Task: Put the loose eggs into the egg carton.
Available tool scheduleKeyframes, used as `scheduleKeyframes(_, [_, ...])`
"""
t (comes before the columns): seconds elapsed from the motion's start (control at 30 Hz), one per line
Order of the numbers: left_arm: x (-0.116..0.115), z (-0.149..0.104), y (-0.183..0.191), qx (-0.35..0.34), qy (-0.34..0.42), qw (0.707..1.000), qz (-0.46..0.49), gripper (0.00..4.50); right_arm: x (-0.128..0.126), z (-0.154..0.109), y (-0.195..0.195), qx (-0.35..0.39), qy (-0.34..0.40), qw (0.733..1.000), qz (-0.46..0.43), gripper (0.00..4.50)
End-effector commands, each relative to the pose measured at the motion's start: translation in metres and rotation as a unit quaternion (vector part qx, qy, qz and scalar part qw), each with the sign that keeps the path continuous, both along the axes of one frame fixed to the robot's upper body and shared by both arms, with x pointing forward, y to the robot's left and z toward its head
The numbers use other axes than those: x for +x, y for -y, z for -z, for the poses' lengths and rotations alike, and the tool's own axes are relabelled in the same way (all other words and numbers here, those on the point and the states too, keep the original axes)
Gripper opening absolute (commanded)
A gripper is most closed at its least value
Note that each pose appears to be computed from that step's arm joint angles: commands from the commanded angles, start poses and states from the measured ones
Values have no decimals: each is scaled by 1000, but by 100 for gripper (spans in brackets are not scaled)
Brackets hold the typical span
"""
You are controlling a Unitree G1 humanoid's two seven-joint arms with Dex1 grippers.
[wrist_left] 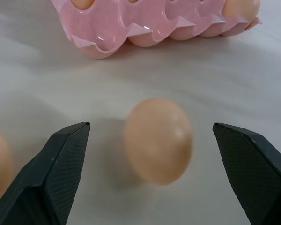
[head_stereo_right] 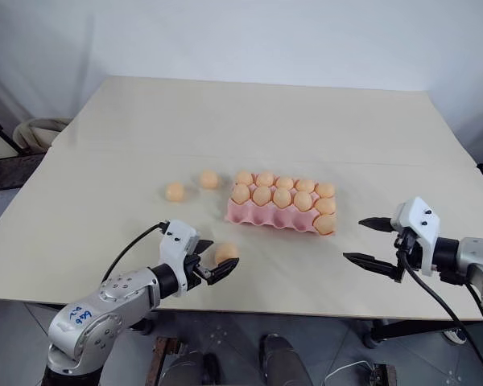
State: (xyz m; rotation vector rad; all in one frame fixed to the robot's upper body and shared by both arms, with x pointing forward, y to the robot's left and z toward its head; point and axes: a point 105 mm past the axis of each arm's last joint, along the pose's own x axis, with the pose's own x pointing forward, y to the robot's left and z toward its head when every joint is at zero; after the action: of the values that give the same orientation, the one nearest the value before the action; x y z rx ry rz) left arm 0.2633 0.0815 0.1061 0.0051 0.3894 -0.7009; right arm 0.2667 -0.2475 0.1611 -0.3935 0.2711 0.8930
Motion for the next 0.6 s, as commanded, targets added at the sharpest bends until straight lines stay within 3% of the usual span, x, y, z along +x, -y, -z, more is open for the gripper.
scheduleKeyframes(0.03, [3,-1,5,1,-1,1000,12,446,-3,-14,1,-7,23,1000,0,450])
scheduleKeyframes(0.5, [15,11,23,22,-15,998,51,446,-7,-15,3,-9,26,1000,13,450])
scheduleKeyframes(0.6, [16,15,23,39,-15,997,64,384,-9,-15,4,-9,26,999,15,450])
